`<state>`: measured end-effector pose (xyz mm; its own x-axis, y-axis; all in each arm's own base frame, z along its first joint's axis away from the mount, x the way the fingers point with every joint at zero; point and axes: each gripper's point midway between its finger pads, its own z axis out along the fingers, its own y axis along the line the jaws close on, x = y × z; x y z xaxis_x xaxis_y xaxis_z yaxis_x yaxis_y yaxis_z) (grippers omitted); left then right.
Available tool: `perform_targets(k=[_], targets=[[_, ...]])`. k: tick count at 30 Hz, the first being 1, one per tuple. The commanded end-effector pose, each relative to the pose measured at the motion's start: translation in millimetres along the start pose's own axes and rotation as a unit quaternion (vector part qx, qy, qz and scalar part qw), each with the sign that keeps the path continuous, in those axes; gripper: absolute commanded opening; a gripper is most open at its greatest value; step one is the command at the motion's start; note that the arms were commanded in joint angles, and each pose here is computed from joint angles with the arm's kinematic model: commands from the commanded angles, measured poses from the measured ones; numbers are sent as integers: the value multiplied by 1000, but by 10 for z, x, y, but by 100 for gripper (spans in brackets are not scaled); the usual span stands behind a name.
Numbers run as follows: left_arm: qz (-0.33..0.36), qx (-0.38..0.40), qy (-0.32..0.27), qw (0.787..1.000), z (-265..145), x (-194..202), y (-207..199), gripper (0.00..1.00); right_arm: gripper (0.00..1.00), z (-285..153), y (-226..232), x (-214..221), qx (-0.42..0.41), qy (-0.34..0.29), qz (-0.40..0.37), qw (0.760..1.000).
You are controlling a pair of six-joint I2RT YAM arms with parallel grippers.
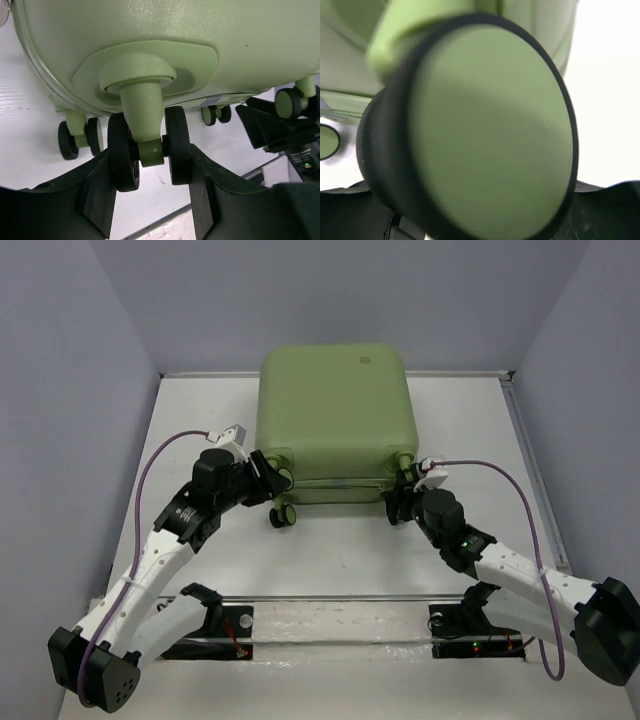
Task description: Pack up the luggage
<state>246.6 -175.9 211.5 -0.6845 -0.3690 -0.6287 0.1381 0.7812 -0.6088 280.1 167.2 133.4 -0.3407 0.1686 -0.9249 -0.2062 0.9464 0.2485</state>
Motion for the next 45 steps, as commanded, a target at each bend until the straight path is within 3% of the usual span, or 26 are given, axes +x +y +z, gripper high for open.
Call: perform_targets(k=[1, 12, 22, 25, 32, 35, 38, 41, 45], targets=[[23, 201, -84, 976, -328, -360, -832, 6, 62, 65, 177, -196, -51, -26, -20, 998], [24, 211, -65, 975, -201, -210, -764, 6, 62, 54, 520, -52, -155, -19, 14, 988], [30, 217, -67, 973, -302, -211, -801, 6, 63, 319, 261, -193, -58, -49, 3, 997], [30, 219, -66, 973, -321, -203, -807, 6, 58, 364, 290, -288, -59, -71, 8, 996], [29, 212, -64, 975, -305, -181, -769, 6, 31, 373, 449, -536, -92, -119, 19, 988], [29, 210, -59, 975, -284, -153, -752, 6, 15, 331, 469, -571, -102, -130, 27, 986], [26, 212, -59, 975, -275, -147, -753, 6, 7, 292, 548, -576, -126, -132, 38, 983], [21, 225, -62, 972, -280, -170, -817, 6, 7, 257, 674, -472, -153, -119, 54, 980], [15, 248, -59, 967, -269, -191, -996, 6, 7, 169, 1186, -328, -186, -110, 37, 976]])
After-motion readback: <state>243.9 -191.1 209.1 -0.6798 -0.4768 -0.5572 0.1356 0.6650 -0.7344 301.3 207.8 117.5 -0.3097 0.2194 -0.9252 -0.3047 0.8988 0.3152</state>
